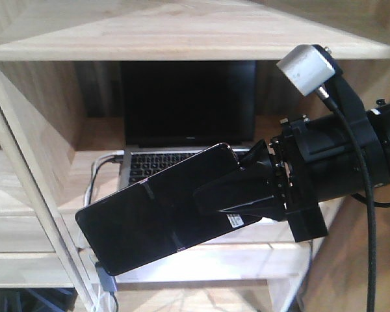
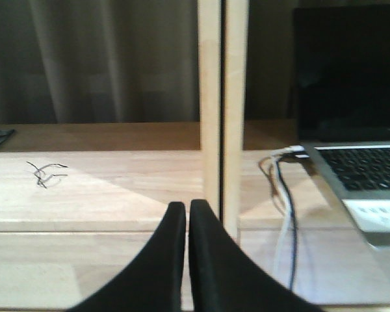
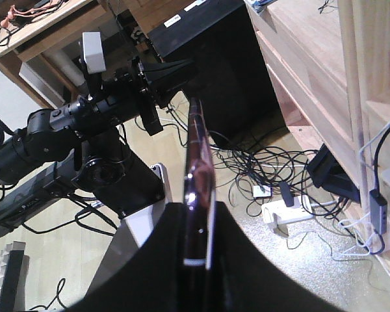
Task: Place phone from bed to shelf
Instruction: 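Bring the held phone toward the laptop on the wooden shelf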
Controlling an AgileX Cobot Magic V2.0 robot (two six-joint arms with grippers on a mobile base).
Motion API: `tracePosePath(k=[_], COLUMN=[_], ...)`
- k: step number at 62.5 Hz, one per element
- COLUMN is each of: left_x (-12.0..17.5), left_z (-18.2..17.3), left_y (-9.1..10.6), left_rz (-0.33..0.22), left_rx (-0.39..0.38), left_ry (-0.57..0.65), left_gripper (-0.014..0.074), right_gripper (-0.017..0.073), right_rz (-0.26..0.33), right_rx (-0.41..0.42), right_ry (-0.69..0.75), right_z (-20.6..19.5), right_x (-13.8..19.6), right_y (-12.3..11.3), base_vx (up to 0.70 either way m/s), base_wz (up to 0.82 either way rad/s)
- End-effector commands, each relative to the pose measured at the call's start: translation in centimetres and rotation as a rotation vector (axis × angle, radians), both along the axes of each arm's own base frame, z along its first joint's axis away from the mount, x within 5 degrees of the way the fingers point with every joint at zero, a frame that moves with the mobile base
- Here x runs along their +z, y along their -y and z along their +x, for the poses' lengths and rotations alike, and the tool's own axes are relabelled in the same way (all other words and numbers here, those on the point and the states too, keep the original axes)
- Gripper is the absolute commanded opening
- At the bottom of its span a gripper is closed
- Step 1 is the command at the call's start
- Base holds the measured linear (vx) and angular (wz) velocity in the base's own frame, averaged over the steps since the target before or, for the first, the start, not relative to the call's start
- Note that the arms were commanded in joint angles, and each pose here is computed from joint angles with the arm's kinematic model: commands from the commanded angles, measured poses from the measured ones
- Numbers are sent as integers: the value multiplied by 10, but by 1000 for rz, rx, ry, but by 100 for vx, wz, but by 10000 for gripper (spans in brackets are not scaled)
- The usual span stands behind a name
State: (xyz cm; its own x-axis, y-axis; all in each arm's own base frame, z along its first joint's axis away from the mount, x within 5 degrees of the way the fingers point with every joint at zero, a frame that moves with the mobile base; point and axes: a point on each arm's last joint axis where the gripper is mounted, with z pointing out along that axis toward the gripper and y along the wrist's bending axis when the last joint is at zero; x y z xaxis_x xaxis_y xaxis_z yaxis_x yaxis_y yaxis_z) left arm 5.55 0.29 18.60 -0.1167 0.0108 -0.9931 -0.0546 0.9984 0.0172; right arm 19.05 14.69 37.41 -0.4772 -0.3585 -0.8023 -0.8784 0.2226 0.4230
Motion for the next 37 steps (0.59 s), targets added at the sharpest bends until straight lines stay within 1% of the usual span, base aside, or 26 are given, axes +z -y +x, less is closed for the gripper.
tracePosePath(k=[1,37], left_x=[5,5], left_z=[0,0], left_y=[0,0], left_rz=[-5,-5], left_rx=[0,0], left_ry=[74,74], left_gripper=[1,1], right_gripper=[-2,-2], right_rz=[96,96], right_rx=[59,59], right_ry=[2,2], right_z=[-13,-13], right_x=[19,19], right_y=[-1,-1], base_vx=[13,11], base_wz=[11,5])
